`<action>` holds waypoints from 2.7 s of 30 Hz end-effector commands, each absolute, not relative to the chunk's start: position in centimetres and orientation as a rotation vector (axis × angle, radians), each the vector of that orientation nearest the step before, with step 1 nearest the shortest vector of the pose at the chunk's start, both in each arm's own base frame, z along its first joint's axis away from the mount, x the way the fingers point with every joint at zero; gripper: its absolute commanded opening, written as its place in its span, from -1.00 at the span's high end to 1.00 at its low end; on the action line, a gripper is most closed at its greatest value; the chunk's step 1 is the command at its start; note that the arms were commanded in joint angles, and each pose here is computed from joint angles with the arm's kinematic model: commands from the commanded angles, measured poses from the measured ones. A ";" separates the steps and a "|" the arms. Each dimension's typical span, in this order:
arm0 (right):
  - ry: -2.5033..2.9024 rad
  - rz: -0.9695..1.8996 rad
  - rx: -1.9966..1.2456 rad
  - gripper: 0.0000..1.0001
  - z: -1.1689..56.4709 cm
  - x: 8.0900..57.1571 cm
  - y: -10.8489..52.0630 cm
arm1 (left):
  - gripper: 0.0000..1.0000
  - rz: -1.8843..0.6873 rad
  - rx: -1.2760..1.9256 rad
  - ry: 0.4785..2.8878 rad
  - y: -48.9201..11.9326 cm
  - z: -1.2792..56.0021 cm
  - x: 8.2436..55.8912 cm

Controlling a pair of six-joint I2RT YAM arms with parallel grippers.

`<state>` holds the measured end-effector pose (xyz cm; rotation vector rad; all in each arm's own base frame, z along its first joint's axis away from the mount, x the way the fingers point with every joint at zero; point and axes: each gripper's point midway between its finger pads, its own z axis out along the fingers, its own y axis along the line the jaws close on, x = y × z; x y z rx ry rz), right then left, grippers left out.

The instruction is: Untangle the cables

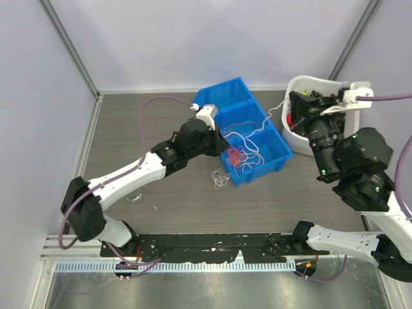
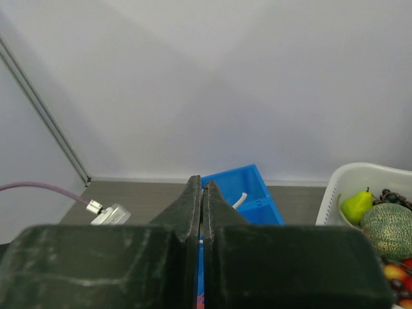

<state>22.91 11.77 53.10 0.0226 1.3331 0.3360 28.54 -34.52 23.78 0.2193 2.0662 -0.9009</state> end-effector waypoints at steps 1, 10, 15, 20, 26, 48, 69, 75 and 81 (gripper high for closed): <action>1.332 0.296 0.086 0.99 52.9 23.8 11.5 | 1.00 -0.816 0.219 2.251 -35.4 19.4 29.0; 1.343 0.287 0.070 0.99 52.3 23.6 11.3 | 1.00 -0.730 0.076 2.091 -28.8 21.0 27.2; 1.352 0.313 0.052 0.99 51.7 23.8 12.2 | 1.00 -0.652 0.019 2.066 -24.1 21.2 25.0; 1.411 0.264 0.063 0.99 48.8 24.9 13.1 | 1.00 -0.701 0.088 2.082 -24.0 21.8 23.4; 1.515 0.062 0.164 0.99 44.1 27.6 12.1 | 1.00 -0.935 0.237 2.028 -30.5 25.1 24.4; 1.683 -0.096 0.345 0.98 35.7 34.6 3.6 | -0.04 -0.955 0.391 2.315 -46.1 13.7 33.0; 1.683 -0.097 0.336 0.99 35.8 34.0 3.3 | -0.52 -0.235 0.730 2.259 -40.0 11.8 31.7; 1.691 -0.088 0.325 0.99 35.5 34.0 3.6 | -0.40 -0.180 0.770 2.268 -40.8 9.0 32.6; 1.712 -0.054 0.301 0.98 34.9 34.2 4.3 | 0.28 -0.079 0.724 2.229 -40.1 9.0 33.7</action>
